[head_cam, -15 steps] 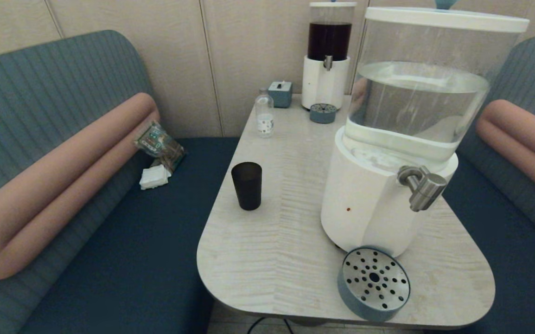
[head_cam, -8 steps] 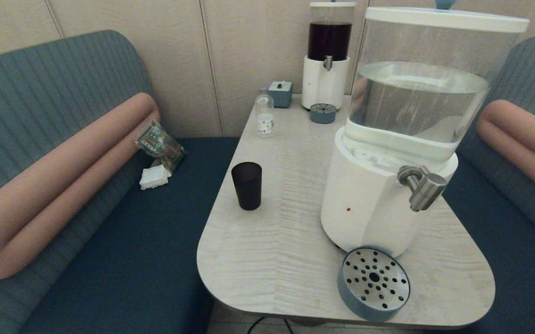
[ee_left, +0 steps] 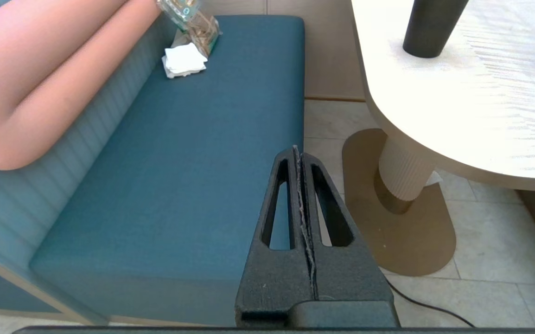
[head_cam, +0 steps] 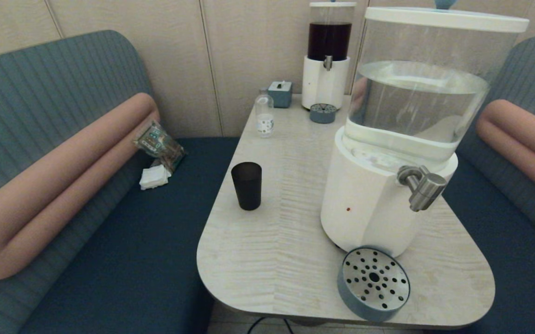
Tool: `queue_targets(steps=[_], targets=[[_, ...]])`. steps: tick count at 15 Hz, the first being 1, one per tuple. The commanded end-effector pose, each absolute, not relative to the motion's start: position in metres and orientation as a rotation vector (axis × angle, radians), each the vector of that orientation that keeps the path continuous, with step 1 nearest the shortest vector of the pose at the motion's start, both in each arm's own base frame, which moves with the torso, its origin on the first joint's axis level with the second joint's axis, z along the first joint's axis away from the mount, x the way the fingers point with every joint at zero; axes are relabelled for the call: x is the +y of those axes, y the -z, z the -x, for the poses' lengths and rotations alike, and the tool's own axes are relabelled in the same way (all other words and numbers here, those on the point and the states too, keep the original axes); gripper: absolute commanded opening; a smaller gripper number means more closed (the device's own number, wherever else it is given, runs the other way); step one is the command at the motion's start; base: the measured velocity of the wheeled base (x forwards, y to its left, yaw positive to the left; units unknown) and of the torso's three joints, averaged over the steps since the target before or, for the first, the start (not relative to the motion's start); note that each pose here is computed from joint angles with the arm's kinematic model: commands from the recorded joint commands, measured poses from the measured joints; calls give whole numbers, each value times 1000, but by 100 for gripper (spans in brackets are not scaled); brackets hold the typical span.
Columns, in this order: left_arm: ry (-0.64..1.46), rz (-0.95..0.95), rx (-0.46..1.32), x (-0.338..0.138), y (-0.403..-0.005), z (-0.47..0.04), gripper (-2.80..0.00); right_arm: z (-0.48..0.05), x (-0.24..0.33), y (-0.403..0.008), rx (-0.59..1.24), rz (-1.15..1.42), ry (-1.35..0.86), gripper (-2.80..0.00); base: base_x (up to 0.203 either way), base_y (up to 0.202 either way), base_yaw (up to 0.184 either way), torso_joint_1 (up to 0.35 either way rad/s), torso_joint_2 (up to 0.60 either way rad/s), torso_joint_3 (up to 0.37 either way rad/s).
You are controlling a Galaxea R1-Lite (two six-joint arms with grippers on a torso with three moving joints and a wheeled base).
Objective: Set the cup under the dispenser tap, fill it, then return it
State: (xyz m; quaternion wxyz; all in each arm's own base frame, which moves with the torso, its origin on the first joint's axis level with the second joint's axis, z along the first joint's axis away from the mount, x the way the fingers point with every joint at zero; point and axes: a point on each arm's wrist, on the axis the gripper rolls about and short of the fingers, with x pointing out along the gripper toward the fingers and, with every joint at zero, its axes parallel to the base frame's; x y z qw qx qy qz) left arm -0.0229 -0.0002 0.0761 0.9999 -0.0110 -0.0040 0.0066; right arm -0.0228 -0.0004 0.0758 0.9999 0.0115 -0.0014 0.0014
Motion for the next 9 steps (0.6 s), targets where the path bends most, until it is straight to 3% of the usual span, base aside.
queue_targets(steps=[1,9], targets=[[-12,22,-5,0,-76,23,-280,23,0,-76,-4,-23,-3,-280,0,0,0,0,0,0],[-12,25,-6,0,-76,23,-280,23,0,-75,-3,-23,-3,-280,0,0,0,0,0,0]])
